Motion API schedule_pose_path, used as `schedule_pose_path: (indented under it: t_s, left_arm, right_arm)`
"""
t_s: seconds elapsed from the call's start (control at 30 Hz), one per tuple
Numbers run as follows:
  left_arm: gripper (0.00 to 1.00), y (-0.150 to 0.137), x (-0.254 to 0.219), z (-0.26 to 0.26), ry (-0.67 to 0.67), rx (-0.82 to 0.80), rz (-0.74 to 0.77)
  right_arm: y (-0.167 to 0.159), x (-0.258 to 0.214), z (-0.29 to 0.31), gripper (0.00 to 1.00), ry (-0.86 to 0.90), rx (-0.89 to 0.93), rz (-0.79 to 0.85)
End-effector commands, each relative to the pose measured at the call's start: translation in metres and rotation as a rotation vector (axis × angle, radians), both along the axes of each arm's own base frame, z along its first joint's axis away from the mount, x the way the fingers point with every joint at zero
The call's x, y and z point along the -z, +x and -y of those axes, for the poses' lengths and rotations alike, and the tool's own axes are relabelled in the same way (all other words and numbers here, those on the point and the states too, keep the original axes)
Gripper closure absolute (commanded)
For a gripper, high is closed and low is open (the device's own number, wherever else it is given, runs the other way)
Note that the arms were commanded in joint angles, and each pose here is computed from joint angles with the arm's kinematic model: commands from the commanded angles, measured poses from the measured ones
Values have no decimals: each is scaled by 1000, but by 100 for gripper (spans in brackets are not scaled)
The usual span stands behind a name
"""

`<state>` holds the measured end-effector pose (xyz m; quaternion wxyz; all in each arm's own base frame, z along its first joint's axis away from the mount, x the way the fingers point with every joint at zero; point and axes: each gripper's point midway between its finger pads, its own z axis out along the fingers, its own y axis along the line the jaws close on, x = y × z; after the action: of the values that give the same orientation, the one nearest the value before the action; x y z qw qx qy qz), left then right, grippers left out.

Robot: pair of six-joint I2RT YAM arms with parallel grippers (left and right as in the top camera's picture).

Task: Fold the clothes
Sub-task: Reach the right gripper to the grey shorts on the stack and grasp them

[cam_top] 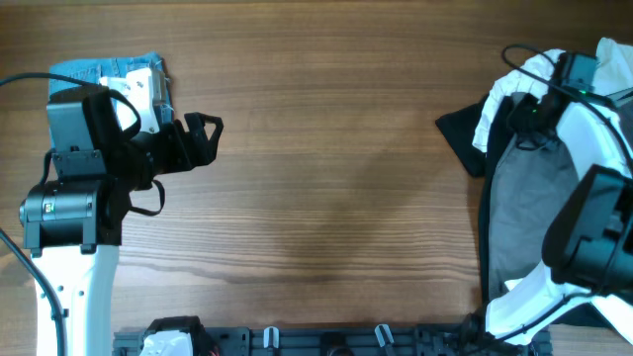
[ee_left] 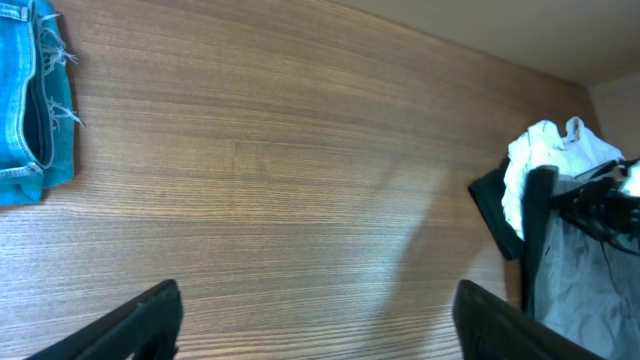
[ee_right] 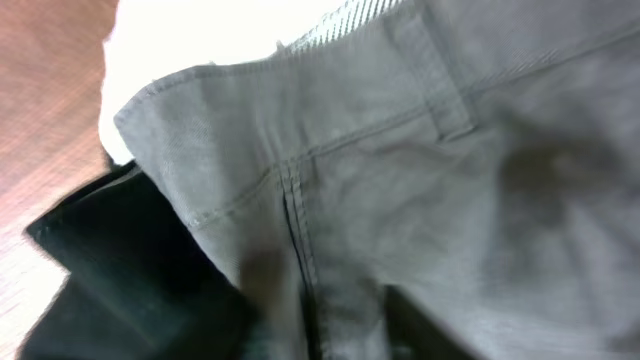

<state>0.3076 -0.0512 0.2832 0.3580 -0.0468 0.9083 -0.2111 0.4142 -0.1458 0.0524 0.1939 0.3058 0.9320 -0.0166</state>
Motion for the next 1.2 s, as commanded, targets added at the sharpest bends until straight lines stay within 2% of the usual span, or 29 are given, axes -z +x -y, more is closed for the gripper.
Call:
schedule_pose_path:
  t_s: [0.0,0.33,0.6,0.73,0.83,1.03,1.1,1.17]
  left_arm:
    - [9,0,-10,4,-2,21,27]
    - [7,0,-10,4,-2,21,27]
    - [7,0,-10,4,-2,21,27]
    - [7,0,-9,4,-2,21,23]
    - [6,0,-9,4,-2,21,23]
    - [5,-1,-9,4,-2,21,23]
    - [5,-1,-9,4,-2,21,23]
    - [5,0,-9,4,-2,21,23]
  right_arm:
    - [6,-16,-15,41,24,-101,50]
    - [14,-12,-18,36,27,-107,66]
    - [31,19,-45,30,4,-250,40]
    - [23,24,-20,32,-113,-128,-20]
    - [21,23,-16,32,-105,-106,-16]
    - [20,24,-14,42,-94,-98,-16]
    - [19,24,-12,49,-95,-88,-16]
    - [19,24,-12,52,-92,-71,-15]
